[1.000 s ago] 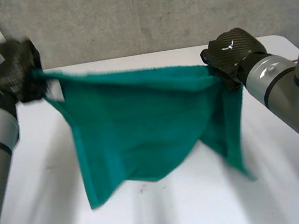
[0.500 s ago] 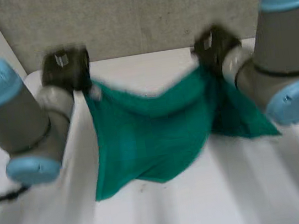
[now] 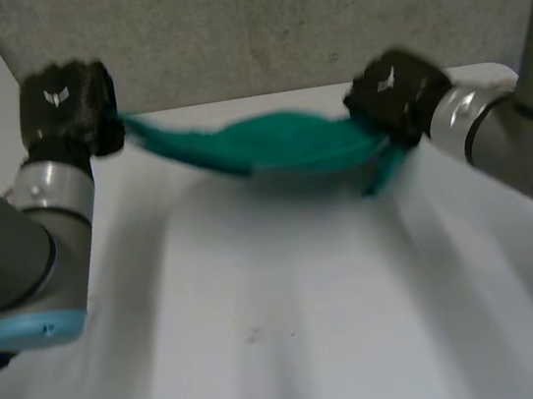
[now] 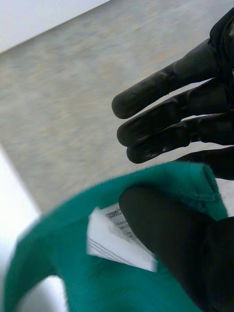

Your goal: Fold the towel.

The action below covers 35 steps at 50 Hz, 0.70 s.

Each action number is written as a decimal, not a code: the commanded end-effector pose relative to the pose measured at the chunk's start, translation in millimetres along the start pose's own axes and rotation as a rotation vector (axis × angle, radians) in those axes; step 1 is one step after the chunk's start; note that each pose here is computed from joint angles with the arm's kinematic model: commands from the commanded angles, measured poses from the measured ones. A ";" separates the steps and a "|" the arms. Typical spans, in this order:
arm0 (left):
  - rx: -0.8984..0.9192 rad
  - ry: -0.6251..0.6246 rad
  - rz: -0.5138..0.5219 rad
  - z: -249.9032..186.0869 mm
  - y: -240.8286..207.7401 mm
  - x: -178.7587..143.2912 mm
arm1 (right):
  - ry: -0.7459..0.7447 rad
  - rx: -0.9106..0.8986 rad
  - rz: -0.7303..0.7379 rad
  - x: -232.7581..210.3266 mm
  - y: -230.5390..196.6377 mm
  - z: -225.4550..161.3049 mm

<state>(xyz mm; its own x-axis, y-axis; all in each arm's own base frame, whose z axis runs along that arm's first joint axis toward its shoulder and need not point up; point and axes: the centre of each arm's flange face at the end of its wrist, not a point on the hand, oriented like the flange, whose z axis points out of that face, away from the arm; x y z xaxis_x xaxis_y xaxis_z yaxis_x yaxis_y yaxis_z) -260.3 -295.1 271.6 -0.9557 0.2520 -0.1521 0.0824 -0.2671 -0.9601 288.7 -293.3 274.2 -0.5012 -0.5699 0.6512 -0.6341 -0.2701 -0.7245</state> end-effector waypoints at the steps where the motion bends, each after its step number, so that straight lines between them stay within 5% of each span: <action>1: -0.134 -0.005 0.018 -19.7 40.0 -6.9 | -0.137 -0.062 0.065 -44.3 42.0 19.3; 11: -0.133 -0.005 0.016 -25.8 34.7 -7.5 | 0.025 -0.050 0.341 -31.0 55.0 31.8; 20: -0.051 -0.019 0.007 -27.2 4.6 -11.7 | 0.145 -0.114 0.711 -6.1 74.7 -9.5; 35: -0.010 -0.003 -0.004 -33.1 -12.4 -7.0 | 0.114 -0.217 0.854 -20.7 107.4 -80.4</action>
<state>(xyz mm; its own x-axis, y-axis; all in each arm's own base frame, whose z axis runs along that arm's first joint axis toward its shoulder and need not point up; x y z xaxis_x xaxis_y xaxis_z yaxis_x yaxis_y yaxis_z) -242.3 -267.1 274.4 -0.9595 0.2385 -0.1497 0.0880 -0.2509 -0.9640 200.8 -269.4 219.0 -0.9012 -0.4328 -0.0239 -0.1163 0.2946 -0.9485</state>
